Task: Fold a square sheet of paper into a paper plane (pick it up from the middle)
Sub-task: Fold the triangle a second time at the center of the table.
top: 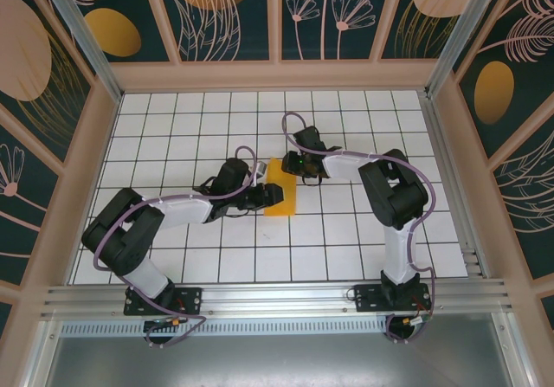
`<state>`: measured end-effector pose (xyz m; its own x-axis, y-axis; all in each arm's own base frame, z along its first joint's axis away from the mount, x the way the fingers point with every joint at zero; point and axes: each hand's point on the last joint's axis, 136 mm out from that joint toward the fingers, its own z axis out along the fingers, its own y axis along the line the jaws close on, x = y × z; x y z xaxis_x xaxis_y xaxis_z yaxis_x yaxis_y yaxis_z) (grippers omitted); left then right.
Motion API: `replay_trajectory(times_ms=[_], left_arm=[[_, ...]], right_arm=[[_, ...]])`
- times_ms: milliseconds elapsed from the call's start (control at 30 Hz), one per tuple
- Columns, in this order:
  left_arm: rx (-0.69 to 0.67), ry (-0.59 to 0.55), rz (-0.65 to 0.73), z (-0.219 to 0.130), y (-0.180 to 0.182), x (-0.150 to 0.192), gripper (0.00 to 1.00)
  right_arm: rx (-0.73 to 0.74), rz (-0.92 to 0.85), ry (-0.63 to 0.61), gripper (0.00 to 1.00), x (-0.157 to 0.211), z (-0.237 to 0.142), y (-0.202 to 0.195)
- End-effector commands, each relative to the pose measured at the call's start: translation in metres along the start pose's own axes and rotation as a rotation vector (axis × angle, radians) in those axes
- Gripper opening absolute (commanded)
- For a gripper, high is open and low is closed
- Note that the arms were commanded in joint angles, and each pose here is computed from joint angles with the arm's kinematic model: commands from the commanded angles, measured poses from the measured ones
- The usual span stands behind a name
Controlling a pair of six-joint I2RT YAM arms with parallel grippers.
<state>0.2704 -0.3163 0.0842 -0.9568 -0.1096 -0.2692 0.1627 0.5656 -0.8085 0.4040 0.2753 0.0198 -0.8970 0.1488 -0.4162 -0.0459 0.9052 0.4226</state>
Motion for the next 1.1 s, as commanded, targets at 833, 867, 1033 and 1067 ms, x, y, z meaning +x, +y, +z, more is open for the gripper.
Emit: replay_trajectory(times_ms=[833,867,1033,1067], left_arm=[[-0.399,0.021,-0.085,0.005,0.074,-0.003,0.17],[-0.381,0.022,-0.083,0.005,0.069,-0.004,0.21],[-0.256,-0.006,-0.053,-0.001,0.033,-0.013,0.36],[-0.240,-0.008,-0.049,-0.002,0.029,-0.014,0.37]], right_arm=[[0.148,0.049,0.183,0.37,0.061,0.023,-0.054],[0.148,0.049,0.183,0.37,0.060,0.022,-0.054],[0.152,0.047,0.186,0.37,0.060,0.023,-0.055],[0.153,0.047,0.188,0.37,0.060,0.023,-0.055]])
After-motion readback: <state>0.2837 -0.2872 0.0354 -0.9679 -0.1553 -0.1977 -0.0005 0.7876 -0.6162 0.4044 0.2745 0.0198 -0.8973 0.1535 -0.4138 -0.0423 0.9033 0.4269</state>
